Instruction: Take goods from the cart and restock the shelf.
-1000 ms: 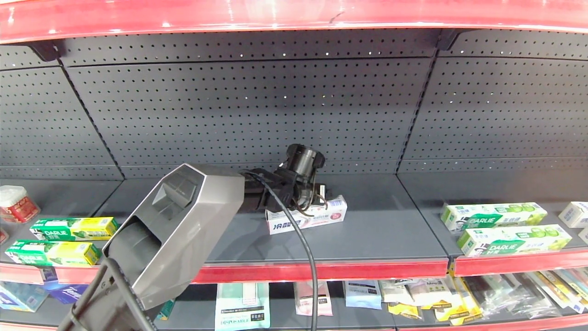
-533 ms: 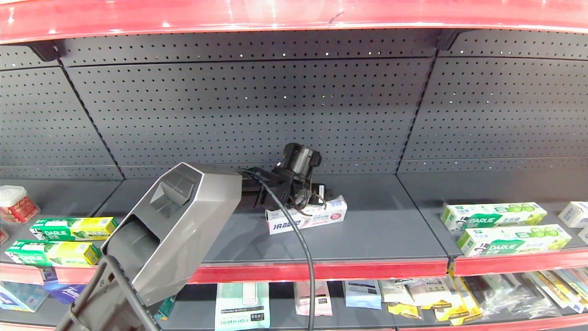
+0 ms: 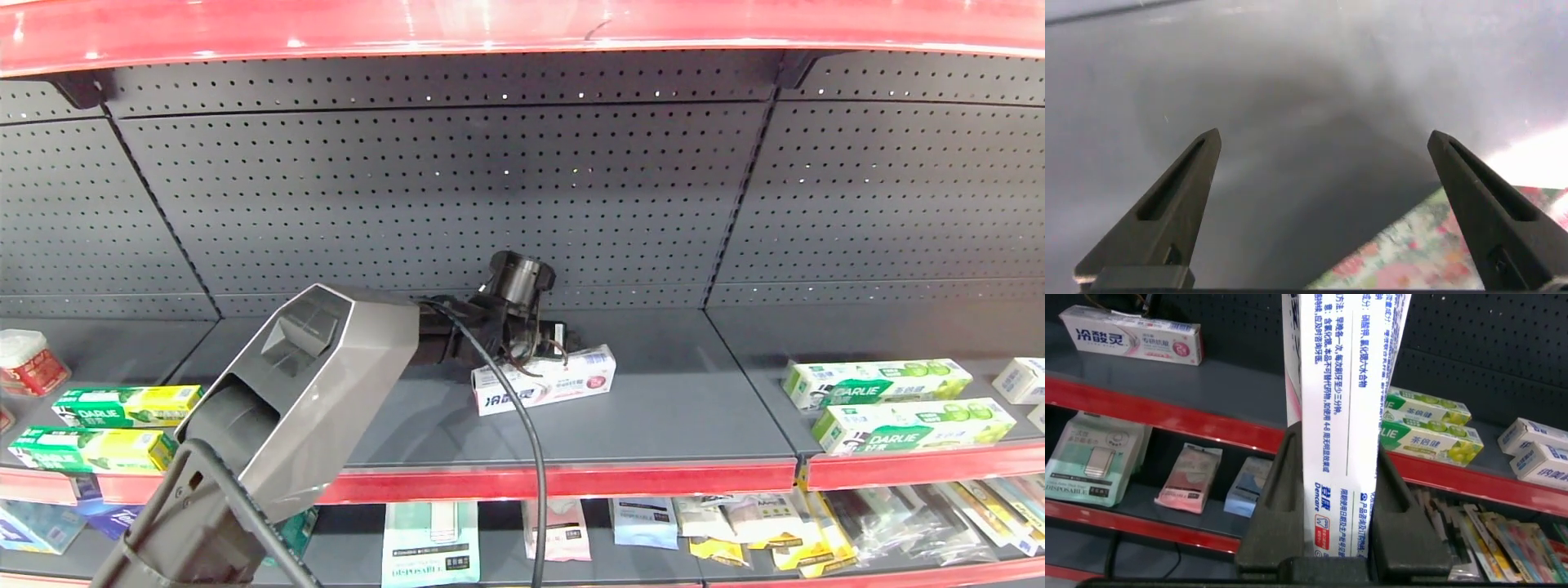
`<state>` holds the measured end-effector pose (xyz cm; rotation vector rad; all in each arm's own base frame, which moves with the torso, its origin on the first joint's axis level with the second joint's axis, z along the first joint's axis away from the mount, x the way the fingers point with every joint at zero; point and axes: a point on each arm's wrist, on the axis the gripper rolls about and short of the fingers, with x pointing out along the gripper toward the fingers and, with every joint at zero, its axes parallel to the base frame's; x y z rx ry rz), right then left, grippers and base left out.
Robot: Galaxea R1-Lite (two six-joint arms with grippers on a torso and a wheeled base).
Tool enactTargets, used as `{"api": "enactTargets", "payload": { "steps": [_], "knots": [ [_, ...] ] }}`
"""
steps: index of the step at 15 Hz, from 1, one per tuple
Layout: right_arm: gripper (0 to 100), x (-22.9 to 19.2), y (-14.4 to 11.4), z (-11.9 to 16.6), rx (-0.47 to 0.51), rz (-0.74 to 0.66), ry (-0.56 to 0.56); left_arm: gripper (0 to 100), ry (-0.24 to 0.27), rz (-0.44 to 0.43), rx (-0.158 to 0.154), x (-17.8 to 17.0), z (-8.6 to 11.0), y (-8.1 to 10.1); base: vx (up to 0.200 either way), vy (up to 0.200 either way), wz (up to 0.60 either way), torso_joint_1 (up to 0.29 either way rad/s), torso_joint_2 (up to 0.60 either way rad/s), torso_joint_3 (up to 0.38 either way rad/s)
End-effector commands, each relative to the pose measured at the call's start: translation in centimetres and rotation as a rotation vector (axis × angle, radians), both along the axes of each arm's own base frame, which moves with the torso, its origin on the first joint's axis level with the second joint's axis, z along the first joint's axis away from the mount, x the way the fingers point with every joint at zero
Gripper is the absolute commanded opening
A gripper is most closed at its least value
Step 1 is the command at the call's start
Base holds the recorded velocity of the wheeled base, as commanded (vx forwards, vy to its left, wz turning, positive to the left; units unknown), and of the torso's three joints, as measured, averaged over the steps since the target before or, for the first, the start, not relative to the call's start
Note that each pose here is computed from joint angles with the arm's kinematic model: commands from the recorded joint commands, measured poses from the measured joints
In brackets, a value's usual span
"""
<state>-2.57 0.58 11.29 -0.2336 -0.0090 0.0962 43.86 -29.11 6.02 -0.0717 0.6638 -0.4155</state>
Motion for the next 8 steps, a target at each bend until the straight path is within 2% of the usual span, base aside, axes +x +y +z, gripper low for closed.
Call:
{"api": "enactTargets", "payload": {
  "steps": [1,2,4,7,8],
  "knots": [
    [0,0.0,0.0,-0.1,0.0,0.0,0.002,100,-0.059,-0.018,-0.066,-0.1,4.0,0.7,0.0,0.0,0.0,0.0,0.0,0.0],
    [0,0.0,0.0,-0.1,0.0,0.0,0.002,100,-0.079,-0.029,-0.083,-0.3,5.3,0.9,0.0,0.0,0.0,0.0,0.0,0.0],
    [0,0.1,0.0,-0.2,-0.002,0.0,0.007,100,-0.06,-0.028,-0.073,-1.2,6.1,2.0,0.0,0.0,0.0,0.0,0.0,0.0],
    [0,0.1,0.0,-0.2,-0.002,-0.001,0.008,100,-0.007,-0.013,-0.048,-2.7,6.4,3.7,0.0,0.0,0.0,0.0,0.0,0.0],
    [0,0.1,0.0,-0.2,-0.002,-0.001,0.007,100,0.036,-0.023,-0.028,-4.2,6.3,4.8,0.0,0.0,0.0,0.0,0.0,0.0]
  ]
}}
